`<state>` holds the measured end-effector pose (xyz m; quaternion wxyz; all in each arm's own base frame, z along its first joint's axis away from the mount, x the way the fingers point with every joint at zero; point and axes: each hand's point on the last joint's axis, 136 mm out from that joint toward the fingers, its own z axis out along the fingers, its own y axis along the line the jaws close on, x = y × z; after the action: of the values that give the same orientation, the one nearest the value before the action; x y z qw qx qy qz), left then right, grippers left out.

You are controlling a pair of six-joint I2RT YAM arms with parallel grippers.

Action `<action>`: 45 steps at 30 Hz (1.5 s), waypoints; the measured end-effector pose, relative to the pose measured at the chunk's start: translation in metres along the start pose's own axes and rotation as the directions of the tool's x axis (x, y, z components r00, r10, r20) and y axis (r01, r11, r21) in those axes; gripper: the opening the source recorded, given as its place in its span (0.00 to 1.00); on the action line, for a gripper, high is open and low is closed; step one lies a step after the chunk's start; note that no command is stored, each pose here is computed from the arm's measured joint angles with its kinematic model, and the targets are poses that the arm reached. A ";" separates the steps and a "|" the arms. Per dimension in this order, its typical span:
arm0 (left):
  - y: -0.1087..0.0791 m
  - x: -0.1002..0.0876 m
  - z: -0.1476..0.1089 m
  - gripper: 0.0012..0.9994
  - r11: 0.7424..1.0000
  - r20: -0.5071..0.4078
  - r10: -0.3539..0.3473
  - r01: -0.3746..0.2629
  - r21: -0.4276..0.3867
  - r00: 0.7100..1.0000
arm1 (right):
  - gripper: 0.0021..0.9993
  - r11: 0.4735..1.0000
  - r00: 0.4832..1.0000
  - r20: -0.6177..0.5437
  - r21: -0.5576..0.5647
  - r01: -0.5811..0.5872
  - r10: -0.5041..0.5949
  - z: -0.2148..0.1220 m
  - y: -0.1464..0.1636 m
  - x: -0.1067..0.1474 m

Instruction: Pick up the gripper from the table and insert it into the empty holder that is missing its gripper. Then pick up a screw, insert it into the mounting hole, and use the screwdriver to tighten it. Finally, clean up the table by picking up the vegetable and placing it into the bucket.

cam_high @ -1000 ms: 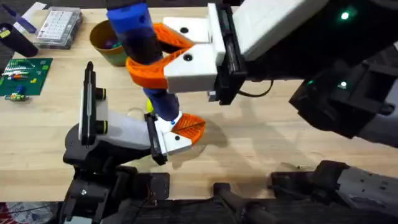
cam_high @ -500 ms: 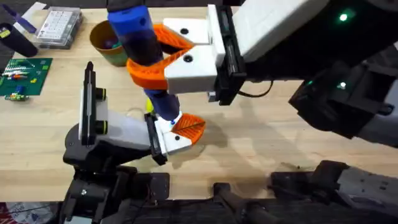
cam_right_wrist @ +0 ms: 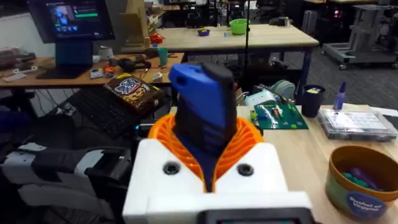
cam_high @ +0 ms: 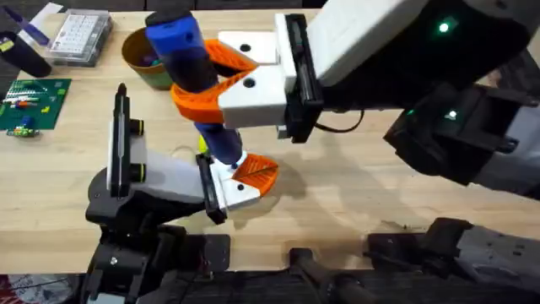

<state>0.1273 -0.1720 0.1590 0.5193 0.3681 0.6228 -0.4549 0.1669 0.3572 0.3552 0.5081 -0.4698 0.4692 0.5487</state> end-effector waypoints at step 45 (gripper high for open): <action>0.000 0.000 0.000 0.01 1.000 0.000 0.002 -0.002 0.002 1.000 | 0.03 1.000 1.000 0.011 -0.004 -0.008 0.008 0.003 -0.001 0.005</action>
<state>0.1270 -0.1721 0.1590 0.5193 0.3690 0.6222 -0.4550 0.1678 0.3610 0.3503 0.5076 -0.4656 0.4673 0.5543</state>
